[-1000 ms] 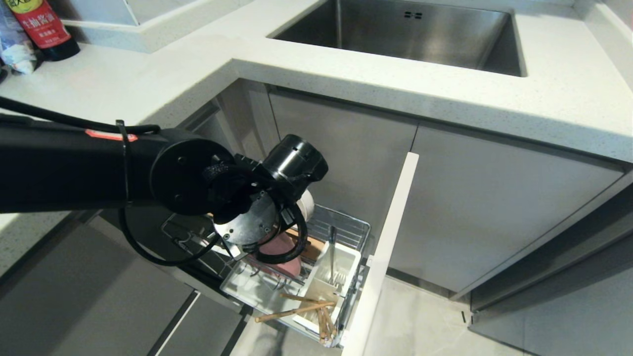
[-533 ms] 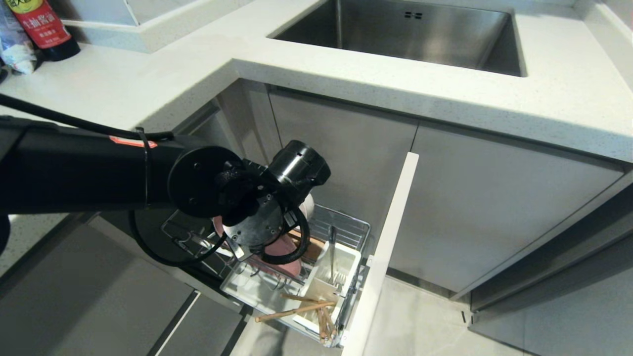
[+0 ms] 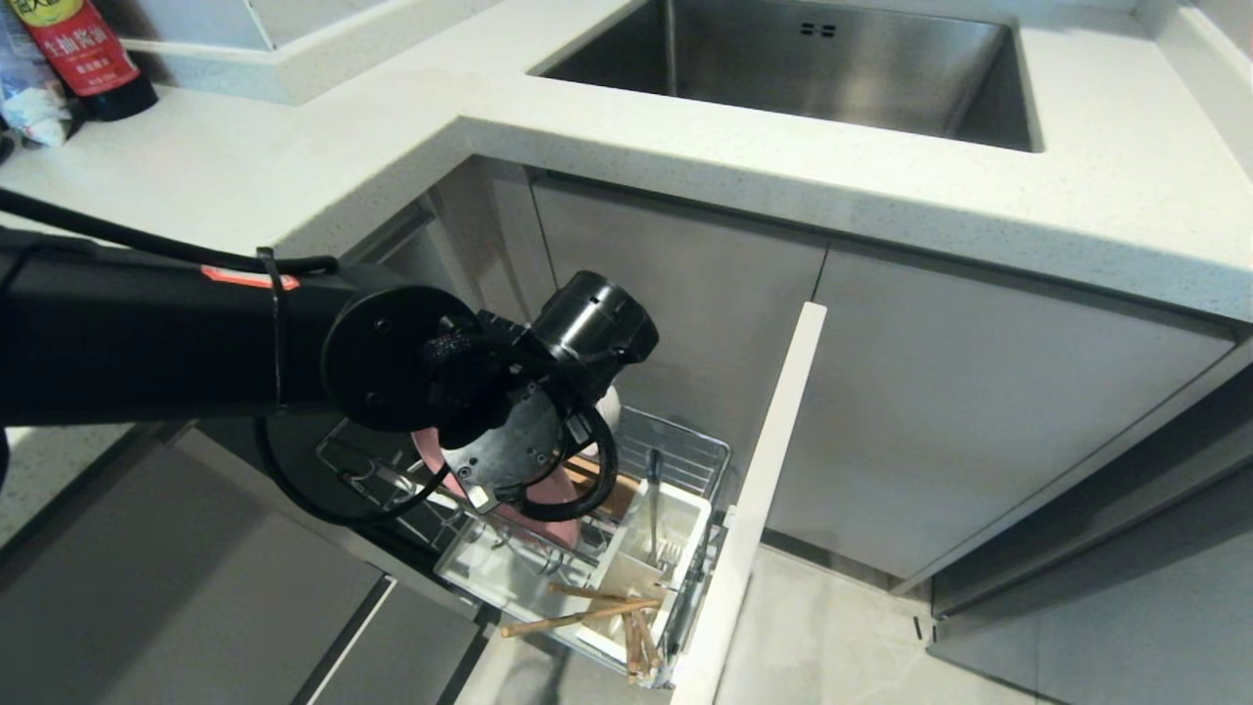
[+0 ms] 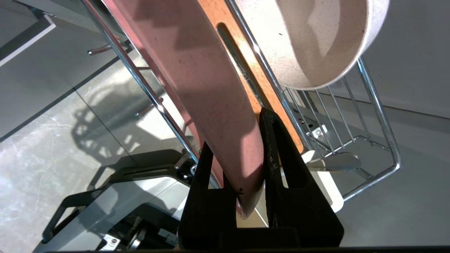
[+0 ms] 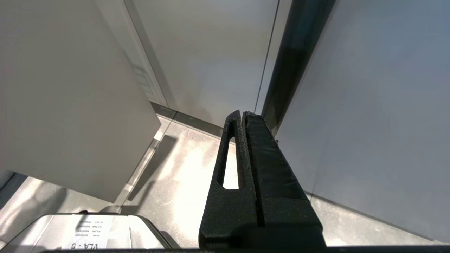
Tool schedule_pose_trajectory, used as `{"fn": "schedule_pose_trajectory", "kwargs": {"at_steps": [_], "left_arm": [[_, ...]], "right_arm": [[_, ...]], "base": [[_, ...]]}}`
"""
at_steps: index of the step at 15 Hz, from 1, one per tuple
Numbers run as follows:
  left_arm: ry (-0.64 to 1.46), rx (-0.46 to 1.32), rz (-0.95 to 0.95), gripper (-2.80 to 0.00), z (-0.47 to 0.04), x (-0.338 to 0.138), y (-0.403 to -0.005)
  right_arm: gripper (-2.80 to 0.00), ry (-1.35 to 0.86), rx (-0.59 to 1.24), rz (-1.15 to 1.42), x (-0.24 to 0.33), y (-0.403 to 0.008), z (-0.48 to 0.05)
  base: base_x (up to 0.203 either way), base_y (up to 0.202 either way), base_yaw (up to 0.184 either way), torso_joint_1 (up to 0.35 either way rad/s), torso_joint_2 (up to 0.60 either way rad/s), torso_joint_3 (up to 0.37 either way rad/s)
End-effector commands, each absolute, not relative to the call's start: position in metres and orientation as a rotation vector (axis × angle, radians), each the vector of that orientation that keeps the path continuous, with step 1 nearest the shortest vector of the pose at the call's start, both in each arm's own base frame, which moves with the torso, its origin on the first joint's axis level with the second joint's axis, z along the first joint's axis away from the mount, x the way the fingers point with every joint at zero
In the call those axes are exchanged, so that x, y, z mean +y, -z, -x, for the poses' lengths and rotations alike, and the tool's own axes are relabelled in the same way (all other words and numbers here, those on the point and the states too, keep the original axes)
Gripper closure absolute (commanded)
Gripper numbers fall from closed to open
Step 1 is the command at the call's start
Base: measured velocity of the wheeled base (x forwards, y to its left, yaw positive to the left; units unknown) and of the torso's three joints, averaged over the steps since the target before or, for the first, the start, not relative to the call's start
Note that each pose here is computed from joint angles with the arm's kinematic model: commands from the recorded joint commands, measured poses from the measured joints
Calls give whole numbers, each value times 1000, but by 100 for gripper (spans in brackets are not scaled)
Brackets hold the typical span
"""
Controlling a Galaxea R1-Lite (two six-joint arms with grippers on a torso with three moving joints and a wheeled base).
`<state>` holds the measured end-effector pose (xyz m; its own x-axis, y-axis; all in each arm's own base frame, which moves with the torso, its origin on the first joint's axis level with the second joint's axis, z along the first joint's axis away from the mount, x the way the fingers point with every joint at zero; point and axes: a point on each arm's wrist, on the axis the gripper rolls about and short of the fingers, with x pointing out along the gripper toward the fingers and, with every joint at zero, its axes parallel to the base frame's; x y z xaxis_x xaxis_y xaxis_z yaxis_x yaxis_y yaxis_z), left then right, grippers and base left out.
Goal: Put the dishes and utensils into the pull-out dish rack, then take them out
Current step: Take the plate out of the cupboard
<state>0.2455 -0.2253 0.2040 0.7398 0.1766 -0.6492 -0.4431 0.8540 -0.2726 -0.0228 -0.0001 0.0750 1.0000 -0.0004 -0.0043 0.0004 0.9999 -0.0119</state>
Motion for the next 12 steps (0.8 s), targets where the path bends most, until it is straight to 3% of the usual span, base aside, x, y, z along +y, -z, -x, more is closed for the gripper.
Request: {"fn": "schedule_pose_trajectory", "kwargs": {"at_steps": [1,12], "left_arm": [[-345,647,444,0,-241,-224,-210],[-121,524,624,0,-173,-197,-295]], "right_arm": [[0,-1,3,12,0,-75,23],[0,0,5,12,0,-75,23]], "base": [[0,0,0,0,0,0],[0,0,0,0,0,0]]}}
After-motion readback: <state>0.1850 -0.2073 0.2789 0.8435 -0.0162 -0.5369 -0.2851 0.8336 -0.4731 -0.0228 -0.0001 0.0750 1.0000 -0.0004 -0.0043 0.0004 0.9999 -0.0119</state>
